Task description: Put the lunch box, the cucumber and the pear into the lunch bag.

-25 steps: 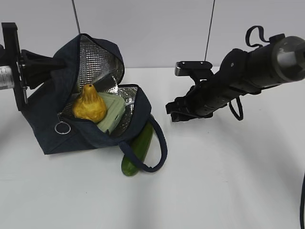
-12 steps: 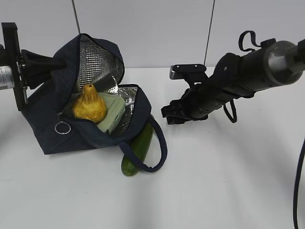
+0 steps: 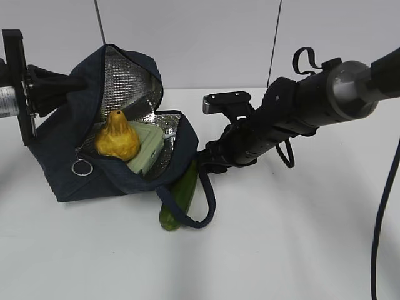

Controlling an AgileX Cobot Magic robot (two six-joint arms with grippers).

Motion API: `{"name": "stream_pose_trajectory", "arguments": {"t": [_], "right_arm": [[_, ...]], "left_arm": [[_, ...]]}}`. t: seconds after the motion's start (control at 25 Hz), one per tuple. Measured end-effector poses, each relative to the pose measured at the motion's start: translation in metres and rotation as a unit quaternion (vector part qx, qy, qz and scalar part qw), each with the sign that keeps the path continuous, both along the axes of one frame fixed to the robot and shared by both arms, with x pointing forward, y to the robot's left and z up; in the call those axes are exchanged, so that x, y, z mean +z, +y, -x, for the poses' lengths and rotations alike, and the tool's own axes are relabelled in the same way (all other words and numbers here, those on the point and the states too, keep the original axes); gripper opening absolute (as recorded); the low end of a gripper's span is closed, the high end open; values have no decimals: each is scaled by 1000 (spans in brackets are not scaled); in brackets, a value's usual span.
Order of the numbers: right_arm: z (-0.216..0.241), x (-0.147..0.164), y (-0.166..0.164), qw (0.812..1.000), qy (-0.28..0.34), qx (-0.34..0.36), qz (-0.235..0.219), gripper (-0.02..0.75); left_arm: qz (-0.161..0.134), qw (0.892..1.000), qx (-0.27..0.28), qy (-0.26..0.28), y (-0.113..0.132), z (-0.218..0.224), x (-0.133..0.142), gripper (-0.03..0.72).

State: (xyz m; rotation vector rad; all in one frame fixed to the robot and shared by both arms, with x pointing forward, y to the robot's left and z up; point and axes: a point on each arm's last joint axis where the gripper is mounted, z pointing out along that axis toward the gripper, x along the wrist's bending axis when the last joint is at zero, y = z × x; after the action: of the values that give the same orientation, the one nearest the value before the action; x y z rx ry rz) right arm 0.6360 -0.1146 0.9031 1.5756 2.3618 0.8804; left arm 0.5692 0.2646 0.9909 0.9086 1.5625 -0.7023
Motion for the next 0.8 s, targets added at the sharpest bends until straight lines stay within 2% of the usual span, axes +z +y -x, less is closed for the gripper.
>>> {"name": "stream_pose_trajectory", "arguments": {"t": [0.32,0.56,0.8], "right_arm": [[5,0,6,999,32,6,-35,328],[10,4,13,996,46,34,-72,320],[13,30,16,993,35,38,-104,319]], "left_arm": [[0,1000,0,0,0,0,0,2],[0,1000,0,0,0,0,0,2],[0,1000,0,0,0,0,0,2]]}}
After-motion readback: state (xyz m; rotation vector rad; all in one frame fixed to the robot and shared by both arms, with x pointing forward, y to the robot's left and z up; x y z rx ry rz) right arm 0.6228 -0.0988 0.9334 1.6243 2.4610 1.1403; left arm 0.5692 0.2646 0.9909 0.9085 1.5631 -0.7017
